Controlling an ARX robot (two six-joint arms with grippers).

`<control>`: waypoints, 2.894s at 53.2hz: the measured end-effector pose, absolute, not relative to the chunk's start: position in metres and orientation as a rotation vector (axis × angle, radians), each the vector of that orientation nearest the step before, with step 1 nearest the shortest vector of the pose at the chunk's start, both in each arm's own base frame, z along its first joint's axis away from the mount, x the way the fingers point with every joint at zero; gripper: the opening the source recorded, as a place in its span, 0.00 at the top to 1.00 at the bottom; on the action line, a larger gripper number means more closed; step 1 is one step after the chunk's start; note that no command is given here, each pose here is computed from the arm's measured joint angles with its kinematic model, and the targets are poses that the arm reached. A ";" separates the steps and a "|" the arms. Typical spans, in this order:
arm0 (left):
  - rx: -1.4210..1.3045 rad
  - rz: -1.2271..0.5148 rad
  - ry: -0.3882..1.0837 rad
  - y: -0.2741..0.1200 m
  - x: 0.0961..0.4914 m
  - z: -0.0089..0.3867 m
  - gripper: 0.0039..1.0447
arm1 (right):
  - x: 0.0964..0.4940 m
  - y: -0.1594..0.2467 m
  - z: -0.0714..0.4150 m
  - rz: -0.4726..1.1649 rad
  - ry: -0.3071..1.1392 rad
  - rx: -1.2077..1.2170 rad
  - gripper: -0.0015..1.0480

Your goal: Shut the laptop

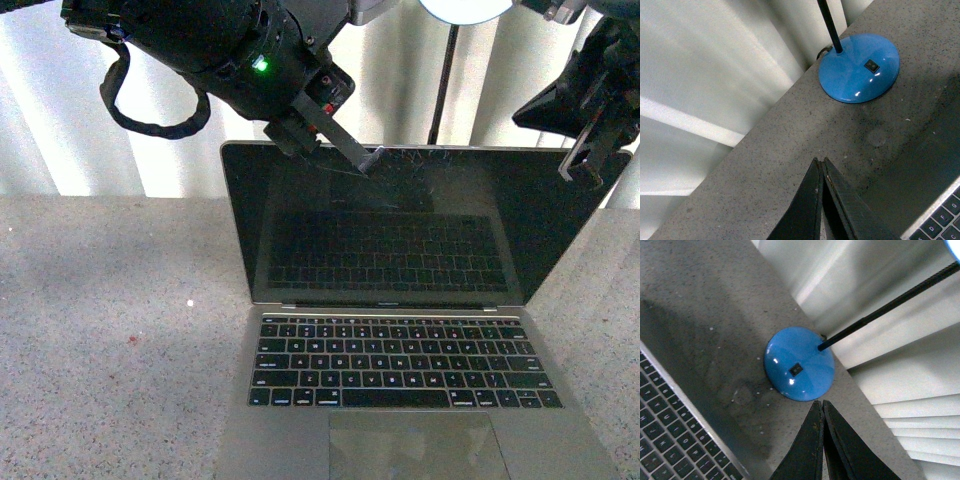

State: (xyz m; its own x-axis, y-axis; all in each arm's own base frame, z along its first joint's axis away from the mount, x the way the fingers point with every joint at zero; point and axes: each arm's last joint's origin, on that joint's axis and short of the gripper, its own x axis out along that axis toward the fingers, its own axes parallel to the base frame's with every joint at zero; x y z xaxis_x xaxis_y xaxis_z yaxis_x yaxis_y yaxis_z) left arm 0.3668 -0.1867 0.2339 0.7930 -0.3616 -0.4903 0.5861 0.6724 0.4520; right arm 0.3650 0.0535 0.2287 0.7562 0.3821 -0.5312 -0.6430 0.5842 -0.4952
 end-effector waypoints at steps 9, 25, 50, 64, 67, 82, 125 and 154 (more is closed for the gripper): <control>0.654 -0.586 0.414 -0.186 0.362 0.226 0.97 | 0.358 0.056 0.217 0.664 0.425 -0.744 0.97; 0.683 -0.666 0.478 -0.184 0.347 0.210 0.97 | 0.340 0.061 0.208 0.737 0.460 -0.759 0.97; 0.685 -0.715 0.523 -0.180 0.335 0.200 0.97 | 0.324 0.064 0.187 0.816 0.528 -0.804 0.97; 0.680 -0.736 0.542 -0.178 0.330 0.191 0.97 | 0.323 0.066 0.177 0.839 0.546 -0.805 0.97; 0.680 -0.737 0.545 -0.178 0.330 0.190 0.97 | 0.322 0.066 0.175 0.843 0.550 -0.806 0.97; 0.670 -0.750 0.555 -0.176 0.326 0.183 0.97 | 0.320 0.068 0.170 0.868 0.562 -0.806 0.97; 0.615 -0.797 0.619 -0.179 0.312 0.153 0.97 | 0.310 0.070 0.146 0.925 0.618 -0.822 0.97; 0.600 -0.808 0.652 -0.177 0.307 0.136 0.97 | 0.307 0.075 0.126 0.959 0.650 -0.819 0.97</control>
